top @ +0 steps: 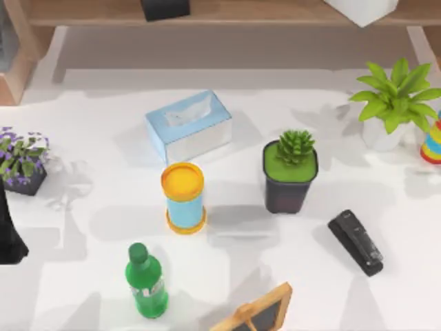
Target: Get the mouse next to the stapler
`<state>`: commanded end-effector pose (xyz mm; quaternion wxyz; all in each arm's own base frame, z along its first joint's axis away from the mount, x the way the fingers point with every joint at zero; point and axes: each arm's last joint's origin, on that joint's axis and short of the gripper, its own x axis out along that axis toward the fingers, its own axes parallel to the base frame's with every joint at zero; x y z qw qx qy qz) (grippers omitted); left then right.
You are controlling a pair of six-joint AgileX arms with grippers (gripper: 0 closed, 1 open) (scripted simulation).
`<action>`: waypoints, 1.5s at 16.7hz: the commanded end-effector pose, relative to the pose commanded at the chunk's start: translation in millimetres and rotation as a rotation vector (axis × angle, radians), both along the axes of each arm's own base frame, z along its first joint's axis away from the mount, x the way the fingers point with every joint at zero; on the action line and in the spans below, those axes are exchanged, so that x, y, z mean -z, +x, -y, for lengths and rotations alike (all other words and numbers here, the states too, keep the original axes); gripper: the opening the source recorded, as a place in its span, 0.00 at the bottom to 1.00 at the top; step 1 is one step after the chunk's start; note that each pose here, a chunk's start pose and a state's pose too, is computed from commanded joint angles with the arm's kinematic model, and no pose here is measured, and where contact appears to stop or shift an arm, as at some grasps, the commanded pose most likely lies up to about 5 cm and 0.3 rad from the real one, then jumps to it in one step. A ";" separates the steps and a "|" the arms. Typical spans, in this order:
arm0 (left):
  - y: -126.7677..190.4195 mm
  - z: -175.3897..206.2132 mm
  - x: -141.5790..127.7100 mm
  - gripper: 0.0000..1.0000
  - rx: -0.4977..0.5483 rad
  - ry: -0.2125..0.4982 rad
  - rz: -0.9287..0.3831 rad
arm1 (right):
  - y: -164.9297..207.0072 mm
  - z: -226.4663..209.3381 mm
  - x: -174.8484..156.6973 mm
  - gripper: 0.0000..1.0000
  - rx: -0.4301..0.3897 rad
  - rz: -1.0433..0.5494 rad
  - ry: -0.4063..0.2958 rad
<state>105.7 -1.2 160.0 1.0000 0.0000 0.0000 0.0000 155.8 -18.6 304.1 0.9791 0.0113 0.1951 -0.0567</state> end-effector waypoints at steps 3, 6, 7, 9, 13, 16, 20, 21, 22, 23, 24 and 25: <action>0.0 0.0 0.0 1.00 0.000 0.000 0.000 | 49.8 15.5 -33.9 1.00 0.057 -0.179 0.017; 0.0 0.0 0.0 1.00 0.000 0.000 0.000 | 113.1 40.0 -46.5 1.00 0.116 -0.373 0.041; 0.0 0.0 0.0 1.00 0.000 0.000 0.000 | 135.3 49.9 -44.9 1.00 0.134 -0.439 0.050; 0.0 0.0 0.0 1.00 0.000 0.000 0.000 | 178.5 71.4 -33.1 1.00 0.165 -0.567 0.072; 0.0 0.0 0.0 1.00 0.000 0.000 0.000 | 251.1 114.4 17.4 1.00 0.200 -0.796 0.123; 0.0 0.0 0.0 1.00 0.000 0.000 0.000 | 287.3 139.5 65.0 1.00 0.202 -0.928 0.165; 0.0 0.0 0.0 1.00 0.000 0.000 0.000 | 314.4 154.4 117.5 1.00 0.182 -1.039 0.209; 0.0 0.0 0.0 1.00 0.000 0.000 0.000 | 318.6 155.2 125.4 1.00 0.176 -1.050 0.215; 0.0 0.0 0.0 1.00 0.000 0.000 0.000 | 321.7 155.3 130.2 1.00 0.171 -1.055 0.219; 0.0 0.0 0.0 1.00 0.000 0.000 0.000 | 323.8 155.2 133.1 1.00 0.167 -1.057 0.221; 0.0 0.0 0.0 1.00 0.000 0.000 0.000 | 324.9 155.0 134.4 1.00 0.166 -1.057 0.222; 0.0 0.0 0.0 1.00 0.000 0.000 0.000 | 324.9 155.0 134.4 1.00 0.166 -1.057 0.222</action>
